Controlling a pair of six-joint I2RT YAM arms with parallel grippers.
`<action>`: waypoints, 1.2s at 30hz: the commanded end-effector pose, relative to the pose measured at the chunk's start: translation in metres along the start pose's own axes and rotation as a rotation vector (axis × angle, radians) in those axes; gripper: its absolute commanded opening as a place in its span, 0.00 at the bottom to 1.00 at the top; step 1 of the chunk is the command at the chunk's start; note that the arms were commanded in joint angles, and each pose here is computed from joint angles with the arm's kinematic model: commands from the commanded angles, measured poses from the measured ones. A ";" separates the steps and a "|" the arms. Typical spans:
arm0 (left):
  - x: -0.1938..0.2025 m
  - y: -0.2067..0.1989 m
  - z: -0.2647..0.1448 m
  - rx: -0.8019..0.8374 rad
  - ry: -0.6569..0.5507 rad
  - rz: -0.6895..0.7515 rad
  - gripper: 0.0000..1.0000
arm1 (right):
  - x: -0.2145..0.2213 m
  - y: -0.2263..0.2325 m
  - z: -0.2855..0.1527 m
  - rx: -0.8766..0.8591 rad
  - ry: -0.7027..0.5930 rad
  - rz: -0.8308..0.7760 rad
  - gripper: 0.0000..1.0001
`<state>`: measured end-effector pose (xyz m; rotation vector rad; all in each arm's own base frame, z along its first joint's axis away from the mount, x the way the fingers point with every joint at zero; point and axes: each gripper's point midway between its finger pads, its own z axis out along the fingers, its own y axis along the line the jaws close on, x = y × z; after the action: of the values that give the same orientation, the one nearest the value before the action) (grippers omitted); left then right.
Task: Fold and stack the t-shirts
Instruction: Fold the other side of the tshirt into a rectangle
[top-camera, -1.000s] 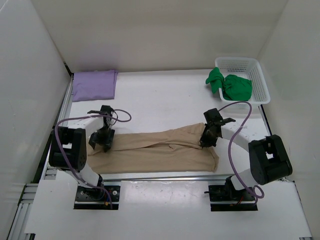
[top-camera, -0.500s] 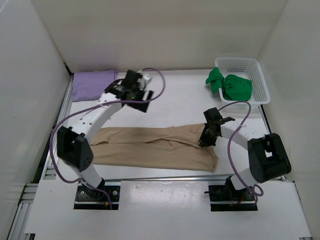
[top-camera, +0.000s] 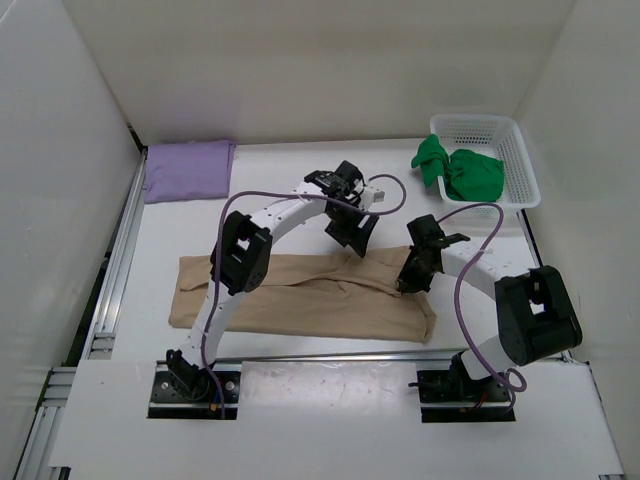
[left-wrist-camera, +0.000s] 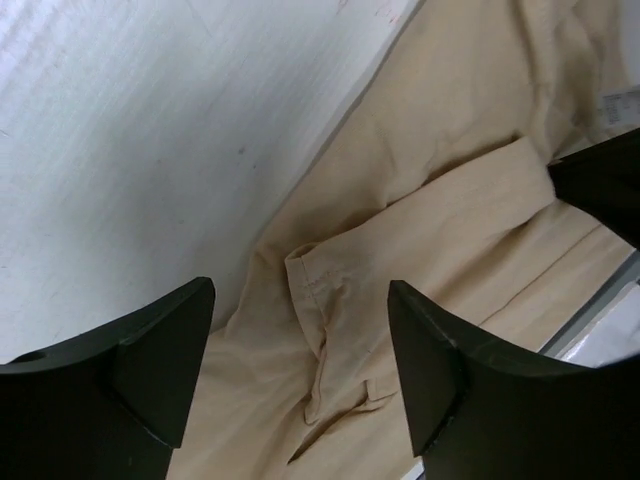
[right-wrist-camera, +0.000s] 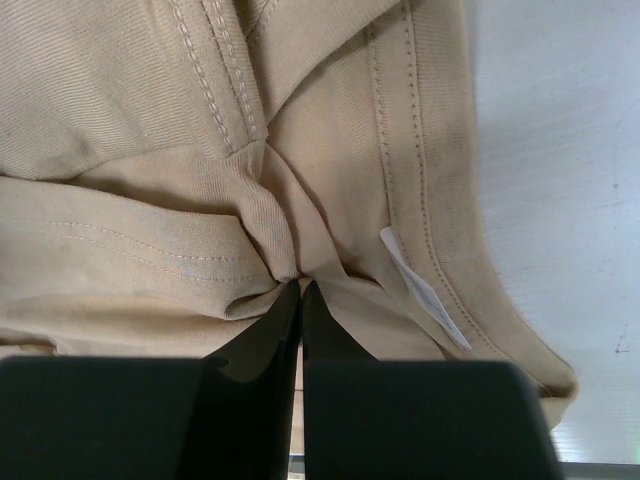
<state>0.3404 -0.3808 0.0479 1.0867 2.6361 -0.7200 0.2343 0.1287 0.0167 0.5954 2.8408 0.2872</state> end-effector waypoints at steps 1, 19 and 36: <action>-0.036 -0.025 -0.039 0.074 -0.136 0.055 0.79 | 0.000 0.001 -0.005 -0.011 -0.008 0.019 0.00; -0.019 -0.025 -0.004 0.134 -0.051 0.027 0.61 | 0.002 -0.003 -0.003 0.002 -0.008 0.019 0.00; -0.020 -0.029 0.000 0.113 -0.054 0.046 0.17 | 0.000 -0.003 -0.005 0.009 -0.014 0.010 0.00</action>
<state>0.3292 -0.3975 0.0388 1.1157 2.6405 -0.8638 0.2340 0.1285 0.0163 0.6007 2.8405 0.2855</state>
